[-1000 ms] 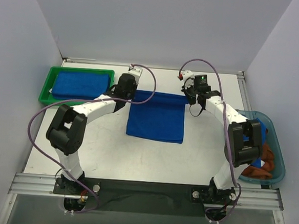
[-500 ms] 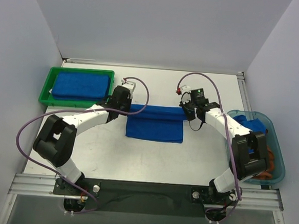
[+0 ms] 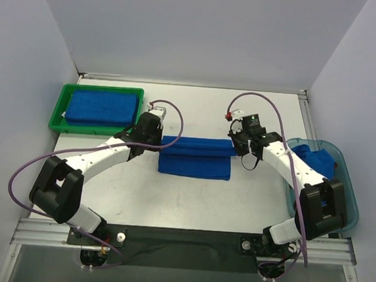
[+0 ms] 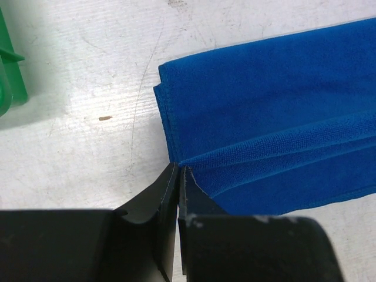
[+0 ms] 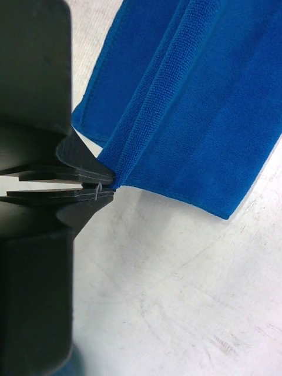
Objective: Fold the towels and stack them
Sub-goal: Fold the towel
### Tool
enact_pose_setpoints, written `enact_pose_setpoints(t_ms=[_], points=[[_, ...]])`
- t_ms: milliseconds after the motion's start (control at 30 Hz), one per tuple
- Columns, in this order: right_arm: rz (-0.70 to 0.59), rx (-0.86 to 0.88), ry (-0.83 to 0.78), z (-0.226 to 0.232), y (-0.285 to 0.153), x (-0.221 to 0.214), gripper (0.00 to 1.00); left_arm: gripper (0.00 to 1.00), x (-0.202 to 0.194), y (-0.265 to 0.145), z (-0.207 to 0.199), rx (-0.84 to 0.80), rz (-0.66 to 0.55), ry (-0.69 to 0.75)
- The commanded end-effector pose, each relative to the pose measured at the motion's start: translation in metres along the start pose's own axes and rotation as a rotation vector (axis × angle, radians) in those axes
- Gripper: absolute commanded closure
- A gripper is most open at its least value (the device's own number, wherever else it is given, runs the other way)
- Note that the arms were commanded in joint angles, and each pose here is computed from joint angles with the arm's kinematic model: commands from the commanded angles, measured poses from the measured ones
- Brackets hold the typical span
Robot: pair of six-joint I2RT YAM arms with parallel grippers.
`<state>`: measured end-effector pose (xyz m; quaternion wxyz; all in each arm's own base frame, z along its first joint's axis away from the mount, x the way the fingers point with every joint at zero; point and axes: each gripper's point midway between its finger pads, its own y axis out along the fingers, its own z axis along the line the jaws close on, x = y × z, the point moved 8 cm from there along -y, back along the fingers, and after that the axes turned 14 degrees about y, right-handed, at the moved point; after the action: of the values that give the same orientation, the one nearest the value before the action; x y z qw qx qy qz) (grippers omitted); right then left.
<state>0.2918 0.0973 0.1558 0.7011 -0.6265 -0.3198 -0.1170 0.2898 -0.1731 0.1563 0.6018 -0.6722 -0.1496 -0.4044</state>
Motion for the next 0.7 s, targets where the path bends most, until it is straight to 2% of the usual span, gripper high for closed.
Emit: enact_pose_setpoints(t_ms=[0,200,433,567,600,667], points=[[-0.01,-0.044,0.042,-0.002,-0.021,0.004,1.0,1.0,0.009,-0.017,0.005,0.021,-0.021,-0.023],[0.084,0.007,0.131,0.008,-0.016,-0.025,1.0,1.0,-0.012,-0.017,0.003,0.013,0.011,-0.059],[0.282,-0.012,0.253,0.014,0.009,-0.057,1.0,0.98,-0.048,0.007,-0.008,-0.042,0.157,-0.073],[0.338,-0.028,0.265,0.014,0.014,-0.064,1.0,0.87,-0.052,0.01,-0.013,-0.071,0.206,-0.094],[0.346,-0.025,0.271,0.015,0.012,-0.065,0.94,0.77,-0.05,0.006,-0.013,-0.072,0.206,-0.096],[0.34,0.013,0.273,0.02,0.004,-0.063,0.8,0.67,-0.047,-0.001,-0.014,-0.075,0.197,-0.101]])
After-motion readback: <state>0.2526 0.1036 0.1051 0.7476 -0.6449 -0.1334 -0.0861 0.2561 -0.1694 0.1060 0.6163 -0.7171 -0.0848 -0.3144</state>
